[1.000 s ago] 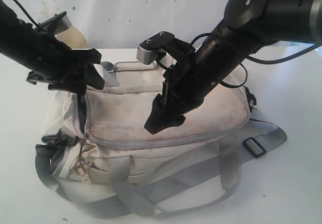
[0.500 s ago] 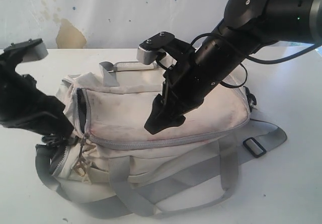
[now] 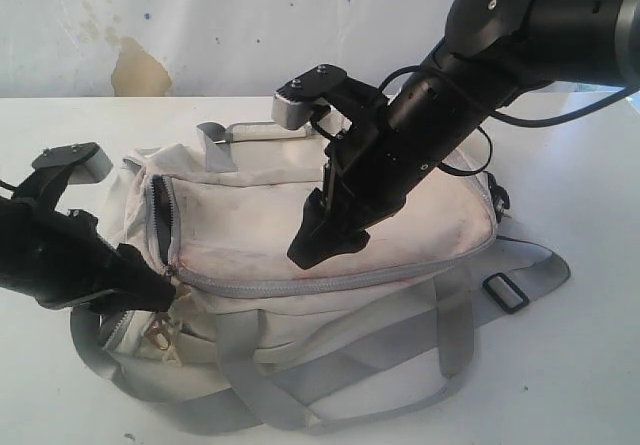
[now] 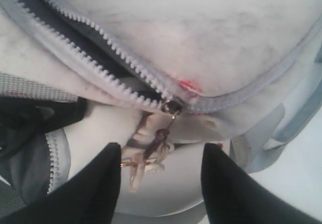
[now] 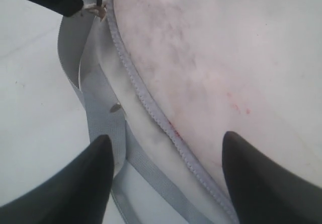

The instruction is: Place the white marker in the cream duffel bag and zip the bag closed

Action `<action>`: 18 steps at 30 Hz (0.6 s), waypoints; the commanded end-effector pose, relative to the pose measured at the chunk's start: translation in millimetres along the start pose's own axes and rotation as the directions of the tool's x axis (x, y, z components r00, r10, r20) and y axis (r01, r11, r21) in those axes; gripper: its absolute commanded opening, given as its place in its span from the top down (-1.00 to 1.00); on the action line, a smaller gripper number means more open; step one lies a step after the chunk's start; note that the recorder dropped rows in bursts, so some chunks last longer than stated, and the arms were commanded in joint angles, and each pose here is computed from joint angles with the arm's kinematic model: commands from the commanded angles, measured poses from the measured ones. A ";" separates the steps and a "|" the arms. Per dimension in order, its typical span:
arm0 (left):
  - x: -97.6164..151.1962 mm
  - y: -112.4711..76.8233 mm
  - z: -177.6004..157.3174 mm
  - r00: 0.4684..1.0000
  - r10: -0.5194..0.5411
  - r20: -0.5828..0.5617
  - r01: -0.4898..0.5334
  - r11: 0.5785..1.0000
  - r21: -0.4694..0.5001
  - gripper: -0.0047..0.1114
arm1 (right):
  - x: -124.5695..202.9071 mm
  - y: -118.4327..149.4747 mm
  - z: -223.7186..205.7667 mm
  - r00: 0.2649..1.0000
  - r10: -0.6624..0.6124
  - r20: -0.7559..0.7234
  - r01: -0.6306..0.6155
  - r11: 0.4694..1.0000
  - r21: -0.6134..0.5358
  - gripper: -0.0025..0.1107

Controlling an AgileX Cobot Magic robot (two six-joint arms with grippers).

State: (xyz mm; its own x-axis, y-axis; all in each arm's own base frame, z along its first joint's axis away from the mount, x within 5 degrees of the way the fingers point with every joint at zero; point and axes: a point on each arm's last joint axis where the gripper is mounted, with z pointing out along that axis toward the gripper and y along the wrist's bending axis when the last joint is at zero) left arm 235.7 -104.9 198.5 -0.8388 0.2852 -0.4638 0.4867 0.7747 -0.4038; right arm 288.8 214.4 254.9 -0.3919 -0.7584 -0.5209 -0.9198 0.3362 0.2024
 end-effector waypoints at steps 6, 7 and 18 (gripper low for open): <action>-0.5 10.5 32.1 0.999 -0.033 0.006 0.032 0.996 0.081 0.04 | -0.7 2.6 -2.5 1.000 -0.017 0.002 0.017 1.000 -0.004 -0.07; -1.4 11.0 34.8 1.000 0.001 0.019 -0.003 0.996 0.093 0.04 | -0.7 2.6 -2.5 1.000 -0.017 0.002 0.017 1.000 -0.004 -0.07; -2.8 10.8 36.2 0.998 0.065 0.019 -0.067 0.992 0.106 0.92 | -0.5 2.8 -2.5 1.000 -0.017 0.000 0.017 1.000 -0.007 -0.07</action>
State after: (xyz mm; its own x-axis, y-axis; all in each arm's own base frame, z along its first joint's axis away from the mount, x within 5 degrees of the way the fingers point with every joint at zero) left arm 252.2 -116.1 159.3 -0.8127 0.3262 -0.4828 0.5495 0.7048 -0.4487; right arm 288.5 214.3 254.9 -0.3919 -0.7594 -0.5194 -0.9198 0.3349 0.2044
